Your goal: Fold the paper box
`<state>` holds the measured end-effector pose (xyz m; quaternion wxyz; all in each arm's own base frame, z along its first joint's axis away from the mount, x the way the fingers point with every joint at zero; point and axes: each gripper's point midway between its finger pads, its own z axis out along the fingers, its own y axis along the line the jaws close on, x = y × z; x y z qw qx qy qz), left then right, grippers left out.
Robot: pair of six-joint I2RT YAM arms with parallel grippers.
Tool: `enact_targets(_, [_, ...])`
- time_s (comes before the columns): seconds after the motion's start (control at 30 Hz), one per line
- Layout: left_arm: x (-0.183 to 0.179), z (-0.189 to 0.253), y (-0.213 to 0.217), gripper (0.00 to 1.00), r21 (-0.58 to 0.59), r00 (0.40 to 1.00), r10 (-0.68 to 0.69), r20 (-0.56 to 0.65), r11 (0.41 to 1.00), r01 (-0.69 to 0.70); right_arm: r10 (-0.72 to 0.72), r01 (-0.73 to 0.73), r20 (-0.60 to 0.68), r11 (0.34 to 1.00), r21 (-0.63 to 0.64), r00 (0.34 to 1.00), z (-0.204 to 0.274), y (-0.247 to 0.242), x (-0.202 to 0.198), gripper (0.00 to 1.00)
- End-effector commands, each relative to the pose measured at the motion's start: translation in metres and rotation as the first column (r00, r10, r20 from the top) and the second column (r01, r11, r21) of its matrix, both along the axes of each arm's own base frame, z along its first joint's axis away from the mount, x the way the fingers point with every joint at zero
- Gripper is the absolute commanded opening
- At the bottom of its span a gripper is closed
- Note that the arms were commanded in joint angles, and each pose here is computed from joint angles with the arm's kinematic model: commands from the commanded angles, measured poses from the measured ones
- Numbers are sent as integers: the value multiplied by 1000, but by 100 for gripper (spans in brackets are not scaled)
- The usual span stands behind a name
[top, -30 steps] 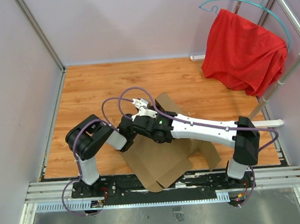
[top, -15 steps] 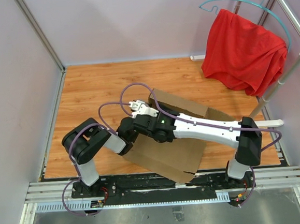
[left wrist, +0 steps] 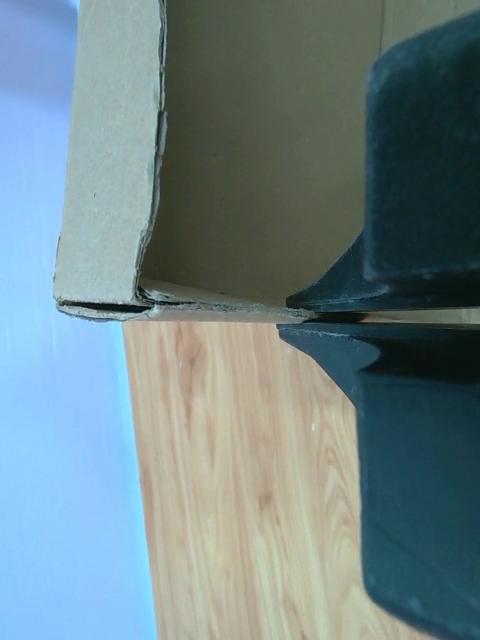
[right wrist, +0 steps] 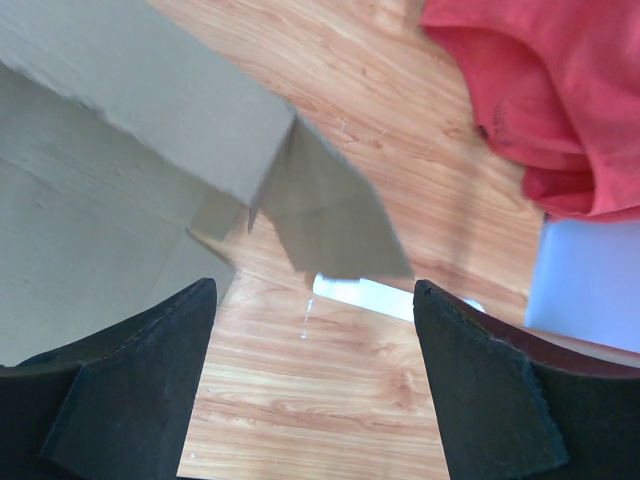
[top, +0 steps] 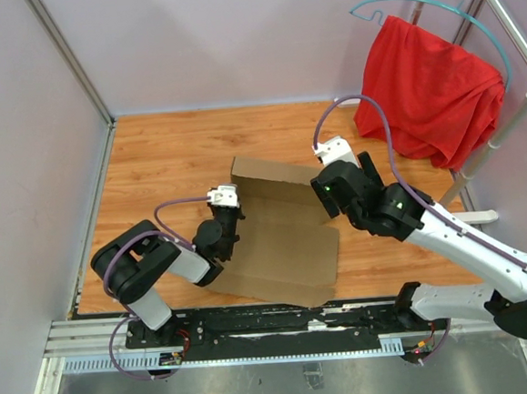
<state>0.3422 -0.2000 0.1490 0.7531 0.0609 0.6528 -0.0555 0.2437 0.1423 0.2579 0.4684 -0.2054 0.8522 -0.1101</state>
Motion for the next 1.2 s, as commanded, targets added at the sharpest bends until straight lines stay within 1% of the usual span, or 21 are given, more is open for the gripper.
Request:
enact_targets(0.0, [-7,21,42,0,-14,981,191,47,982,-190,22,-21,-11,992,124,1000,-12,10,12,80])
enact_targets(0.1, [-14,24,58,0,-16,968,243,62,970,-242,21,-15,-40,988,151,999,-28,7,22,79])
enact_targets(0.17, [-17,21,66,0,-23,962,267,62,964,-266,69,-57,-49,975,214,996,-35,12,31,77])
enact_targets(0.23, [-19,16,69,0,-20,959,279,49,960,-278,97,-88,-23,962,257,995,-36,13,42,73])
enact_targets(0.3, [-20,12,72,0,-34,958,285,42,958,-284,116,-116,16,956,271,993,-34,10,52,68])
enact_targets(0.33, [-21,10,74,0,-43,956,291,38,956,-289,105,-110,33,954,277,994,-32,6,57,65])
enact_targets(0.4, [-22,6,77,0,-60,954,299,34,953,-296,79,-90,49,946,313,996,-30,-4,68,61])
enact_targets(0.5, [-24,2,81,0,-85,949,314,31,947,-310,82,-79,11,909,410,997,-44,-14,81,60])
enact_targets(0.57, [-26,-2,82,0,-95,948,317,25,945,-313,122,-103,-14,886,453,992,-59,-13,84,59])
enact_targets(0.7, [-26,-10,84,0,-110,950,313,7,944,-310,174,-132,-55,884,449,983,-88,-10,80,60])
enact_targets(0.87, [-26,-11,83,0,-121,954,300,4,947,-298,146,-128,-7,885,449,989,-107,-14,93,61])
enact_targets(1.17, [-28,4,83,0,-113,958,283,38,954,-278,98,-76,-30,901,428,995,-127,-19,119,63])
